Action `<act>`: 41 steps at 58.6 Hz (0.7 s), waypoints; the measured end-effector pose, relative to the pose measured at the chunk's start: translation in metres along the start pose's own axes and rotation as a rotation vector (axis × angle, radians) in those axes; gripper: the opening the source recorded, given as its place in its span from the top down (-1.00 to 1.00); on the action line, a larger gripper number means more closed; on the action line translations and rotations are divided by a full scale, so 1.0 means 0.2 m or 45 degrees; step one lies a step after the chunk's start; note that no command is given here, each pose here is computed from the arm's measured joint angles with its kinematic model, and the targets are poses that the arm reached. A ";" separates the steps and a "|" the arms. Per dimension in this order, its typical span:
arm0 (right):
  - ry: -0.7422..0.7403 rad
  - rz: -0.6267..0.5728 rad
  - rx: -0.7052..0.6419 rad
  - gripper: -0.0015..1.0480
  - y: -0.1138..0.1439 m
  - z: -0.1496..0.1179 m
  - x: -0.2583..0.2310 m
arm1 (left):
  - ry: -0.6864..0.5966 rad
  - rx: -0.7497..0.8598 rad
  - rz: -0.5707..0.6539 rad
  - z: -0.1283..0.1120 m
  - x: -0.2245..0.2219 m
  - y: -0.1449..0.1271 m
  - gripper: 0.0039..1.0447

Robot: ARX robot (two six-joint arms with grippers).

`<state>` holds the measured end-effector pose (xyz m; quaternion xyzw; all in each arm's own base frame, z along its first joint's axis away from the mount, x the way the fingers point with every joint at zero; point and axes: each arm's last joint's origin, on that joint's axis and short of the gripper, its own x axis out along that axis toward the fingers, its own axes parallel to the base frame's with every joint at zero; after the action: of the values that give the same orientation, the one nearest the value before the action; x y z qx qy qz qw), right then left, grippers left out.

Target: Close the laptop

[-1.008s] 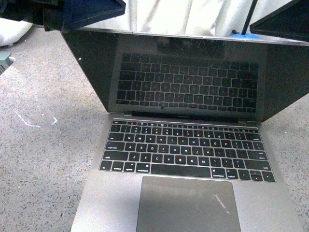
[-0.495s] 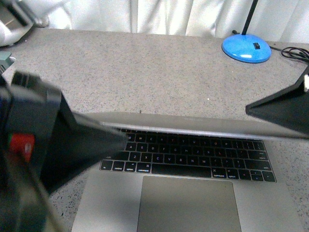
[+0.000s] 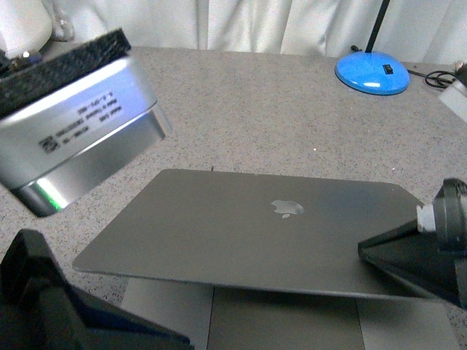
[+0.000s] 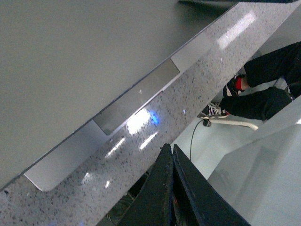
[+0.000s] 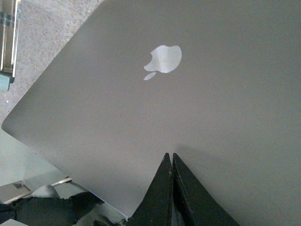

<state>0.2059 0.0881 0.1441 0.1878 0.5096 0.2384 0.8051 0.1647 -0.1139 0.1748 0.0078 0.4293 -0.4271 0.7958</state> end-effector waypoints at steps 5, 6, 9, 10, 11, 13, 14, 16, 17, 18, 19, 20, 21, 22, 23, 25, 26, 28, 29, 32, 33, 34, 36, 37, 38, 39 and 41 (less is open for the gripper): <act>0.056 -0.036 0.031 0.98 0.00 -0.03 0.01 | 0.037 -0.006 -0.027 -0.02 -0.01 -0.01 0.93; 0.065 -0.042 0.033 0.98 0.00 -0.04 0.01 | 0.045 -0.005 -0.031 -0.02 -0.01 -0.01 0.93; 0.090 -0.061 0.040 0.98 0.00 -0.06 0.01 | 0.075 -0.012 -0.049 -0.03 -0.01 -0.02 0.93; 0.108 -0.077 0.043 0.98 0.00 -0.08 0.01 | 0.083 -0.012 -0.055 -0.04 -0.01 -0.03 0.93; 0.117 -0.084 0.046 0.98 0.00 -0.08 0.02 | 0.091 -0.014 -0.063 -0.04 -0.02 -0.03 0.93; 0.133 -0.095 0.051 0.98 0.00 -0.10 0.02 | 0.114 -0.012 -0.081 -0.05 -0.02 -0.04 0.93; 0.144 -0.100 0.055 0.98 0.00 -0.11 0.02 | 0.122 -0.013 -0.084 -0.05 -0.02 -0.04 0.93; 0.151 -0.105 0.053 0.98 0.00 -0.13 0.02 | 0.141 -0.012 -0.100 -0.07 -0.02 -0.05 0.93; 0.158 -0.113 0.049 0.98 0.00 -0.14 0.02 | 0.143 -0.010 -0.103 -0.07 -0.03 -0.05 0.93; 0.160 -0.115 0.047 0.98 0.00 -0.14 0.02 | 0.149 -0.009 -0.101 -0.07 -0.03 -0.05 0.93; 0.161 -0.116 0.048 0.98 0.00 -0.14 0.02 | 0.148 -0.006 -0.103 -0.07 -0.03 -0.05 0.93; 0.161 -0.115 0.046 0.98 0.01 -0.15 0.02 | 0.144 -0.002 -0.102 -0.07 -0.03 -0.06 0.93; 0.159 -0.111 0.043 0.98 0.01 -0.15 0.02 | 0.142 0.001 -0.102 -0.07 -0.03 -0.06 0.93; 0.156 -0.108 0.041 0.98 0.01 -0.15 0.02 | 0.139 0.003 -0.102 -0.07 -0.03 -0.06 0.93; 0.154 -0.106 0.039 0.98 0.02 -0.16 0.02 | 0.135 0.006 -0.100 -0.07 -0.04 -0.06 0.93; 0.146 -0.106 0.032 0.98 0.02 -0.16 0.01 | 0.128 0.011 -0.092 -0.07 -0.04 -0.06 0.93; 0.134 -0.111 0.024 0.98 0.02 -0.15 0.01 | 0.124 0.013 -0.090 -0.07 -0.04 -0.06 0.93; 0.116 -0.118 0.014 0.98 0.03 -0.15 0.01 | 0.106 0.020 -0.079 -0.07 -0.03 -0.06 0.93; 0.107 -0.120 0.009 0.98 0.03 -0.15 0.01 | 0.099 0.020 -0.069 -0.07 -0.03 -0.05 0.93; 0.062 -0.145 -0.007 0.98 0.03 -0.14 0.01 | 0.058 0.028 -0.030 -0.06 -0.03 -0.04 0.93; 0.038 -0.164 -0.013 0.98 0.02 -0.13 0.01 | 0.046 0.028 -0.019 -0.06 -0.03 -0.04 0.93; 0.024 -0.176 -0.018 0.98 0.02 -0.12 0.00 | 0.034 0.031 -0.012 -0.05 -0.03 -0.04 0.93; -0.012 -0.204 -0.033 0.98 0.01 -0.11 0.00 | -0.016 0.028 0.043 -0.03 -0.03 -0.02 0.93; -0.055 -0.235 -0.059 0.98 0.01 -0.10 0.00 | -0.035 0.024 0.061 -0.02 -0.03 -0.01 0.93; -0.078 -0.252 -0.069 0.98 0.00 -0.09 0.00 | -0.055 0.021 0.082 -0.01 -0.03 0.00 0.93; -0.102 -0.268 -0.074 0.98 0.00 -0.08 -0.01 | -0.073 0.021 0.093 -0.01 -0.03 0.00 0.93; -0.169 -0.311 -0.105 0.98 -0.01 -0.06 -0.02 | -0.128 0.001 0.158 0.02 -0.03 0.03 0.93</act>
<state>0.1951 0.0855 0.1408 0.1063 0.4640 0.1466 0.8672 0.1703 -0.1073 0.1802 0.0134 0.3872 -0.3770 0.8413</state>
